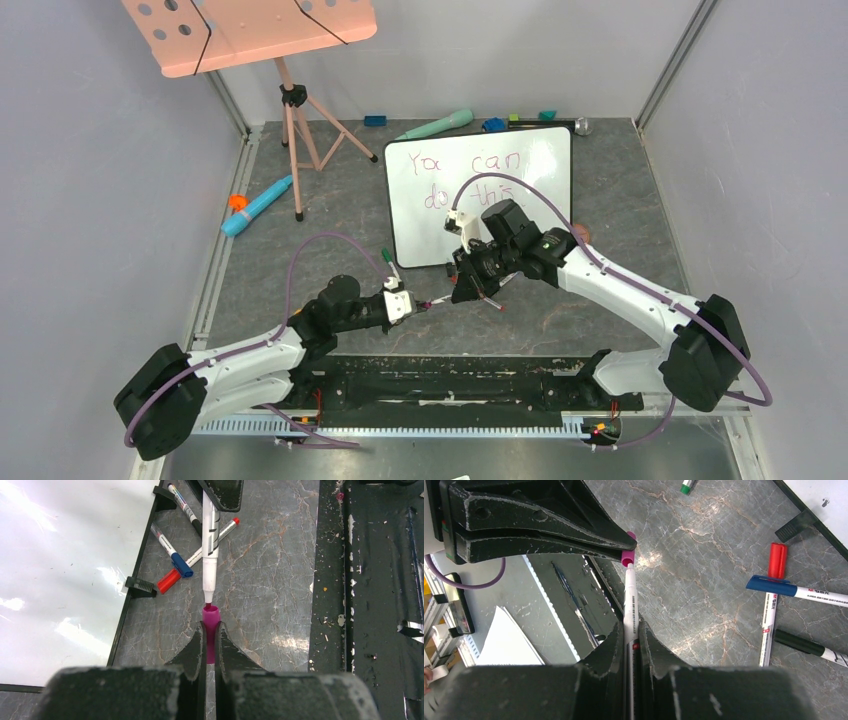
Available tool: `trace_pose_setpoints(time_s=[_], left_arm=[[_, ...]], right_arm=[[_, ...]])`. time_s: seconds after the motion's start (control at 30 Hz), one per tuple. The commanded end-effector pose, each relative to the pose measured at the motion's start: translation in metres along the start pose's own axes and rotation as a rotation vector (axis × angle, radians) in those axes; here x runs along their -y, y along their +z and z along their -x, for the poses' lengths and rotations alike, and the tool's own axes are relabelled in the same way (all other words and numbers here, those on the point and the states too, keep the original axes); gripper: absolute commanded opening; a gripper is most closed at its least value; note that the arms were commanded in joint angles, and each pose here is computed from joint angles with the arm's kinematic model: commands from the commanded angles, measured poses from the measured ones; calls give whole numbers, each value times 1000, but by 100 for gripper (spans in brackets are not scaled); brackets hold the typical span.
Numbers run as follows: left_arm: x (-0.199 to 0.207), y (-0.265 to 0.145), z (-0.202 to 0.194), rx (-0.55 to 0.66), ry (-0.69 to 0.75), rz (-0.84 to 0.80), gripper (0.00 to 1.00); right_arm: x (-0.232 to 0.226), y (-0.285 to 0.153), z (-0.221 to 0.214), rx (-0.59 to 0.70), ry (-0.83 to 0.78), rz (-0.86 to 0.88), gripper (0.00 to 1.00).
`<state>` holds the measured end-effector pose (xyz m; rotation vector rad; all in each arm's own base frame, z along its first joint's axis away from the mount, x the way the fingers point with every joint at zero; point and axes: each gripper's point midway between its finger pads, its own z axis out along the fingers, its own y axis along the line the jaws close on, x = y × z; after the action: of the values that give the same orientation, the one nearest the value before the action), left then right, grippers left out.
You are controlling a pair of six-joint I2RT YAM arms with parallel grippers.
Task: Write a sentence on the whiteboard
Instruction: Close the whiteboard marker at the center of the board.
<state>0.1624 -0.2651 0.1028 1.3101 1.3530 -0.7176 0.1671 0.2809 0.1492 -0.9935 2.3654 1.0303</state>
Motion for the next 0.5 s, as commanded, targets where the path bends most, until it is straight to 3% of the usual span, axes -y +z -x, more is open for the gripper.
trace_pose_setpoints(time_s=[0.0,0.47], left_arm=[[-2,0,10,43,59,5,2],[-1,1,13,50,65,-7,2]], right_arm=[[-2,3,1,14,-9,12,0],[-5,25,0,11,21,51,0]])
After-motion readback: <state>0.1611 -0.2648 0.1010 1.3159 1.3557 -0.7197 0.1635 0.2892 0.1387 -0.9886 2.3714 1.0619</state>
